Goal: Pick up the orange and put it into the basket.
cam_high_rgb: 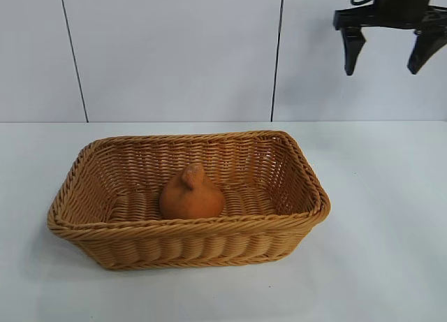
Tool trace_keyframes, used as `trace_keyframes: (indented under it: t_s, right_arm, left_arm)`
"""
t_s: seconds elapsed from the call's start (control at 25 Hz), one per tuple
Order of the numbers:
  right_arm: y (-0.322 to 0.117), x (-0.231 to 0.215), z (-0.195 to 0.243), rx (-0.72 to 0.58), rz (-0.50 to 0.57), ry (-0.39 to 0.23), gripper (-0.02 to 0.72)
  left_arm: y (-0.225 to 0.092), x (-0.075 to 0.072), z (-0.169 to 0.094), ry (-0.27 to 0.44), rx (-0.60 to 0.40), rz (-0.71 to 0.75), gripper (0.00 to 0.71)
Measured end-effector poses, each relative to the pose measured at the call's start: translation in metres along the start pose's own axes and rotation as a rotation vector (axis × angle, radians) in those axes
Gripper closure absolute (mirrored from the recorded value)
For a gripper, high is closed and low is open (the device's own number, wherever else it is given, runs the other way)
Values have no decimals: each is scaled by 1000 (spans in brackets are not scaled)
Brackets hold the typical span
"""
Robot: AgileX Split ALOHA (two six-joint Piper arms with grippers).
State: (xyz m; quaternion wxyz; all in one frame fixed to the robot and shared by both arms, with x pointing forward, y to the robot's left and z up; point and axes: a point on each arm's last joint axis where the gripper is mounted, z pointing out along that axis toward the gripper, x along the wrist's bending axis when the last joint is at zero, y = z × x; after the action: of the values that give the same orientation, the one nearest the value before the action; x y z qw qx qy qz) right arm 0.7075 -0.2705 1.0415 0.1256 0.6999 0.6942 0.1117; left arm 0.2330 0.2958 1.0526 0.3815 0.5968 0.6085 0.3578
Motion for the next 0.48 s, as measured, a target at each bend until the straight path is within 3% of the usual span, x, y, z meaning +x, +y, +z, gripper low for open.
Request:
trace_keyframes:
  t_s: [0.2,0.48]
  right_arm:
    - [-24,-1,-11,51,-5,5,52]
    - [-117,-7,-43,209,-53,25,52]
  left_arm:
    - [0,0,0,0,0,0,67]
    - [0,0,0,0,0,0,67]
